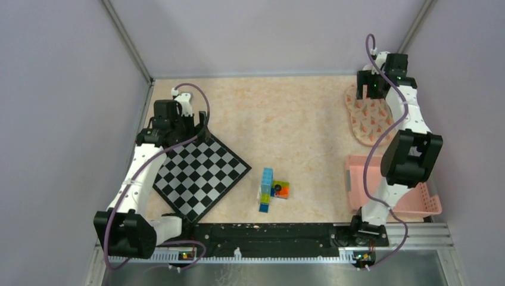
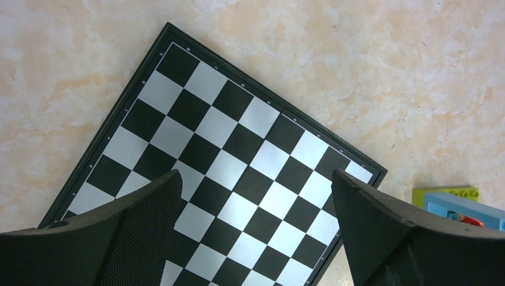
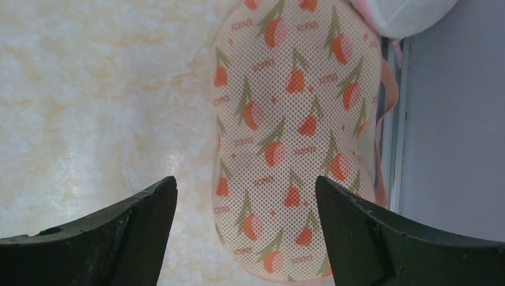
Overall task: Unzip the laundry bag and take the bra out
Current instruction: Move the laundry bag to the center of the board.
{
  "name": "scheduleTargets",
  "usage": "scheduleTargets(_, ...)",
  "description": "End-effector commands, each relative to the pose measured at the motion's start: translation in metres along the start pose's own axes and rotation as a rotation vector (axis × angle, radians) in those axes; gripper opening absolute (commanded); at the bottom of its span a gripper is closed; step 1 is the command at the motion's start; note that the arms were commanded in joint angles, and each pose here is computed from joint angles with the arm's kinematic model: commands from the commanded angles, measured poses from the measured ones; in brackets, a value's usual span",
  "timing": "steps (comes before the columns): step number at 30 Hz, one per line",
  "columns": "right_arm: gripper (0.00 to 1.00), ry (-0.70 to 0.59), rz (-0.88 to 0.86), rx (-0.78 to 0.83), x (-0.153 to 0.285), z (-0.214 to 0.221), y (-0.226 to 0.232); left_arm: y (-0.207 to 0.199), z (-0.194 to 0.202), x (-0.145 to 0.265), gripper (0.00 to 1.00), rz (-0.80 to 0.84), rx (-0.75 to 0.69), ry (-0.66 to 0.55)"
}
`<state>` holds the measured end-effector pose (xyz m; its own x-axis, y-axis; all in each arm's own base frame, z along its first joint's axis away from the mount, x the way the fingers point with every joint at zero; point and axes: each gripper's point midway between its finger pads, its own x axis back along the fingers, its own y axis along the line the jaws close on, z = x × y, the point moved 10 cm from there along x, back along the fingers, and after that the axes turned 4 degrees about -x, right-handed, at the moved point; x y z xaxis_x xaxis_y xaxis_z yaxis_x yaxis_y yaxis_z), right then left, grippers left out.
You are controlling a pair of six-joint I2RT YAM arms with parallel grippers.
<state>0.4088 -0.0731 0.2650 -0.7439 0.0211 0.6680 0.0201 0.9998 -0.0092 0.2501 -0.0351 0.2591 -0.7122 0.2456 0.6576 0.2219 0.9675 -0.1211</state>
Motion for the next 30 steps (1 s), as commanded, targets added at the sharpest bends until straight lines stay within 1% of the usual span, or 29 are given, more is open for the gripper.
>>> scheduleTargets(1, 0.84, 0.107, 0.045, 0.058, -0.013, 0.014, -0.007, 0.0, -0.009, 0.003, 0.99, 0.013, 0.003, -0.063)
scheduleTargets(7, 0.85, 0.245, -0.023, 0.088, -0.035, 0.046, -0.007, -0.001, -0.01, 0.0, 0.99, 0.033, -0.015, -0.063)
scheduleTargets(14, 0.84, 0.406, -0.137, 0.029, -0.078, 0.09, -0.004, 0.001, -0.011, 0.001, 0.99, 0.018, -0.035, -0.06)
scheduleTargets(18, 0.84, 0.415, -0.231, -0.029, -0.082, 0.105, 0.012, 0.001, -0.007, 0.005, 0.99, 0.012, -0.054, -0.073)
scheduleTargets(24, 0.84, 0.42, -0.406, -0.023, -0.091, 0.121, 0.061, 0.002, -0.007, 0.009, 0.99, 0.004, -0.094, -0.096)
scheduleTargets(28, 0.83, 0.425, -0.53, -0.006, -0.097, 0.123, 0.094, 0.002, -0.009, 0.011, 0.99, 0.0, -0.098, -0.096)
scheduleTargets(30, 0.83, 0.413, -0.59, -0.001, -0.097, 0.117, 0.111, 0.002, -0.008, 0.012, 0.99, 0.0, -0.095, -0.094)
